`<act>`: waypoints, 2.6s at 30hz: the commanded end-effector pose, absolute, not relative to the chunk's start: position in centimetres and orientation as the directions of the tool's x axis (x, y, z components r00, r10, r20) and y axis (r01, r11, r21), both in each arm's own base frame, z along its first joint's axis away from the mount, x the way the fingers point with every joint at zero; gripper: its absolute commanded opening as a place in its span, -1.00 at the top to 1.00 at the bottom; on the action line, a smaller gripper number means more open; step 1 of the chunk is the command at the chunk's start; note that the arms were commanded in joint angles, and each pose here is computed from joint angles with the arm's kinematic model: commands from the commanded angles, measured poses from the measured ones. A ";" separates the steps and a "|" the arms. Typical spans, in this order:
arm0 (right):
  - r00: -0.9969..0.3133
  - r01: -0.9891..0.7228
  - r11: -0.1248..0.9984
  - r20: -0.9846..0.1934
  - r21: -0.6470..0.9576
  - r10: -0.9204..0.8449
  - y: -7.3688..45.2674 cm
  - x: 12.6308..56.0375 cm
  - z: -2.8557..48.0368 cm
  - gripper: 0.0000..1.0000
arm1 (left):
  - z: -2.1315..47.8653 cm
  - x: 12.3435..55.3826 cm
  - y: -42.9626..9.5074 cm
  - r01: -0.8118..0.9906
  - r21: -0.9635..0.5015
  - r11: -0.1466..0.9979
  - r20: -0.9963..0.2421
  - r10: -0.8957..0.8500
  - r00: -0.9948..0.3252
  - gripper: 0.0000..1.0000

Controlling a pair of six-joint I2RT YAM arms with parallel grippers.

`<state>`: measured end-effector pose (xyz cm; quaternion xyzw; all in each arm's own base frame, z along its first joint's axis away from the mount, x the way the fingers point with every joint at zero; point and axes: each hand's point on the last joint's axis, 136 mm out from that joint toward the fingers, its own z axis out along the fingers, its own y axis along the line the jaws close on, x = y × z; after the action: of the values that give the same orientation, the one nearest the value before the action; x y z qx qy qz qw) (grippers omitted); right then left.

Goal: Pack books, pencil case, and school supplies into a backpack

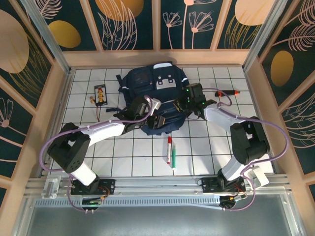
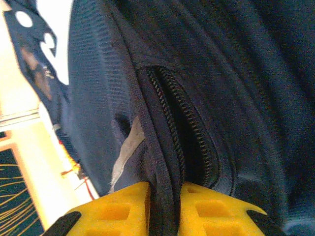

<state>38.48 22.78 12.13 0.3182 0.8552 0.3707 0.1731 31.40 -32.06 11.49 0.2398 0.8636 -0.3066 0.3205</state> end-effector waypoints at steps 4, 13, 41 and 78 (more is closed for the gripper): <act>-0.752 0.277 0.329 -0.009 0.903 0.659 25.8 39.4 18.3 0.58 | 12.7 32.2 -32.6 0.640 -0.342 0.688 -0.759 0.198 -0.620 0.06; -0.761 0.256 0.309 -0.006 0.916 0.648 26.7 39.3 19.0 1.00 | 12.1 34.5 -32.7 0.638 -0.261 0.725 -0.807 0.198 -0.556 0.11; -0.754 0.272 0.341 -0.021 0.900 0.656 25.0 39.0 18.9 1.00 | 13.9 30.4 -30.8 0.811 -0.300 0.503 -0.877 0.189 -0.442 0.25; -0.834 0.105 0.260 -0.057 0.960 0.549 28.0 36.7 24.4 1.00 | 15.6 34.4 -29.6 0.775 -0.104 0.623 -0.991 0.006 -0.137 -0.31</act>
<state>38.56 26.30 19.05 0.2993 0.7871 0.5130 0.1666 33.34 -29.88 13.71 0.3056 0.7002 -0.3240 0.5580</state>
